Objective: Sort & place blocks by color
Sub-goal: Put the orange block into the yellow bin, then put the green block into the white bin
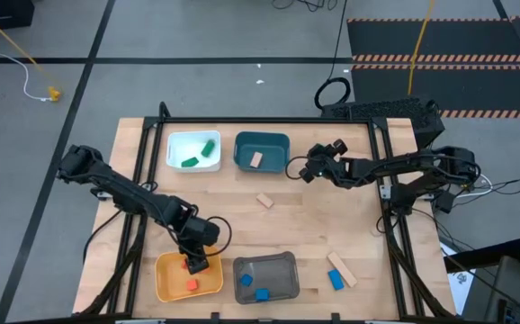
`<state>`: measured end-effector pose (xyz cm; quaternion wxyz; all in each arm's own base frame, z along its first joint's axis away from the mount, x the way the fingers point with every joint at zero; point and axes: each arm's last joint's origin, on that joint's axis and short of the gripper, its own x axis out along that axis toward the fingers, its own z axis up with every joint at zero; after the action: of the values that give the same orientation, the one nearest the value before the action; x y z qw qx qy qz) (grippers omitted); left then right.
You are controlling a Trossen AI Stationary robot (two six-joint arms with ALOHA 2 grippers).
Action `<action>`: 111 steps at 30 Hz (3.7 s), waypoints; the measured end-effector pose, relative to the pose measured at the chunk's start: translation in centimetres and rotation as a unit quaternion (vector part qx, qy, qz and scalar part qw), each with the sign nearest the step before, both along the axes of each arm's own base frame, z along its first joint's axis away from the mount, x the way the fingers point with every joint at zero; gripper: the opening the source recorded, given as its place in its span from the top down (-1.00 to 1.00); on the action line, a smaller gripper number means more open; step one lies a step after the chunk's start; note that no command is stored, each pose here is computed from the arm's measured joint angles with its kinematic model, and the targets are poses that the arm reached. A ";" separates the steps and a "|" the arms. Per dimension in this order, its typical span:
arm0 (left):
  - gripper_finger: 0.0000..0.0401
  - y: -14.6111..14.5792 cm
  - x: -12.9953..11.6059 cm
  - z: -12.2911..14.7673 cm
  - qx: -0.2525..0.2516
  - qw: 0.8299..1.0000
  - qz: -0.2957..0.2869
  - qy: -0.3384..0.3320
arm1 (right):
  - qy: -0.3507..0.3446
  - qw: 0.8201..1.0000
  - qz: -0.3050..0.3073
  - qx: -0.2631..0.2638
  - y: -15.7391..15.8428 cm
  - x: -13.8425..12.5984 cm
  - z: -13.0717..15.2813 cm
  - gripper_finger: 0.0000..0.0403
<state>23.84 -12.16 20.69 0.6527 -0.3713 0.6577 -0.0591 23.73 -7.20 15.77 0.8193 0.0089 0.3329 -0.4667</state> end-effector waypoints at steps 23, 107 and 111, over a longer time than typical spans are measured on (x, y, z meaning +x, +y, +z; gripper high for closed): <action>0.18 6.5 -0.9 5.7 -0.019 0.985 0.083 -0.149 | -0.080 0.974 0.069 0.200 -8.2 -3.5 -0.4 -0.06; 0.15 15.5 5.5 5.7 0.194 0.874 0.160 -0.417 | -0.112 0.911 0.396 -0.018 5.9 2.1 4.9 0.42; 0.15 15.0 6.3 5.5 0.170 0.870 0.187 -0.424 | -0.089 0.894 0.434 -0.074 7.9 3.0 4.4 0.42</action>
<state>30.16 2.85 26.21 0.9206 -0.3099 0.2362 0.0252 26.70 0.72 20.16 0.9647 -0.1559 0.1939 -0.0859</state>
